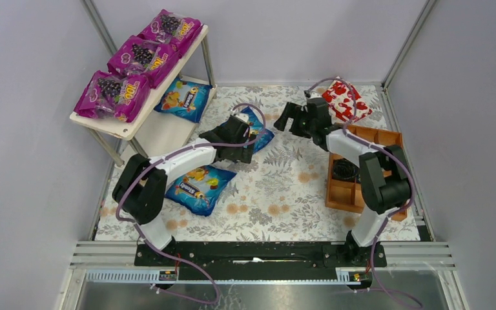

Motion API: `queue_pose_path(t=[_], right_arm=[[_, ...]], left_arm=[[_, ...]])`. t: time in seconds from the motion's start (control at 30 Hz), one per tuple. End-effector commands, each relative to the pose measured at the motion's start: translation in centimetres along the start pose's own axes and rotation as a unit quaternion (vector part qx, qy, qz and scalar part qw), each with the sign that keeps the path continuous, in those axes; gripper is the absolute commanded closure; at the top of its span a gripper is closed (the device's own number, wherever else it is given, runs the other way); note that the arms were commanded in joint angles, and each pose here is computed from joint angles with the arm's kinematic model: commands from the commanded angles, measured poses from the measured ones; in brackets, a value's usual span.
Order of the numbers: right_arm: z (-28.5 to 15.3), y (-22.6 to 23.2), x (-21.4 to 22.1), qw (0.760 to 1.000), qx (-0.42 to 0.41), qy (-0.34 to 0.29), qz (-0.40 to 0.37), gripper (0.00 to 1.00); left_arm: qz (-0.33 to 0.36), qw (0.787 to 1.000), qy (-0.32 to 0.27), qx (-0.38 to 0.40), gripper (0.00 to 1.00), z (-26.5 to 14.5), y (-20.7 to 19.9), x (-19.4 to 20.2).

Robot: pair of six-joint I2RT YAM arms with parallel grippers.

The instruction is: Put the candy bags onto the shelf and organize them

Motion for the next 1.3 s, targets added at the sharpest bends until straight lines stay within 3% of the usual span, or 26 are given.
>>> queue_pose_path(t=[0.0,0.07,0.23,0.5,0.73,0.83,1.27], right_arm=[[-0.5,-3.0,-1.2,0.995,-0.077,0.038,0.054,0.0],[0.0,-3.4,-1.0,0.985,-0.117,0.075,0.098,0.0],[0.6,-3.3,-0.3,0.975,-0.16,0.079,0.13,0.0],[1.4,-3.4,0.4,0.972,-0.155,0.085,0.158,0.0],[2.2,-2.6,1.5,0.969,-0.151,0.093,0.17,0.0],[2.0,-2.6,2.1,0.961,-0.163,0.077,0.211,0.01],[4.1,-0.9,5.9,0.928,-0.199,0.11,0.296,0.05]], left_arm=[[-0.063,0.998,-0.018,0.01,0.01,1.8,-0.1,-0.9],[-0.073,0.997,-0.014,0.014,0.01,3.1,0.0,-0.5],[-0.099,0.995,0.0,0.021,0.1,5.2,-0.3,-0.3],[-0.115,0.992,0.004,0.044,0.5,6.2,-1.1,-0.5],[-0.131,0.987,-0.02,0.093,0.83,5.1,-2.1,-2.3],[-0.145,0.981,-0.037,0.124,0.95,4.2,-2.6,-3.5],[-0.179,0.951,-0.088,0.238,0.99,0.0,-4.5,-8.2]])
Point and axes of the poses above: each gripper's point midway between its finger pads, its own z axis out along the fingers, its own y axis along the line the jaws close on, x = y × z, the point moved 6 cm from there along -z, back along the fingers, and after that the axes turned 15 degrees about z, right-handed, at the moved point
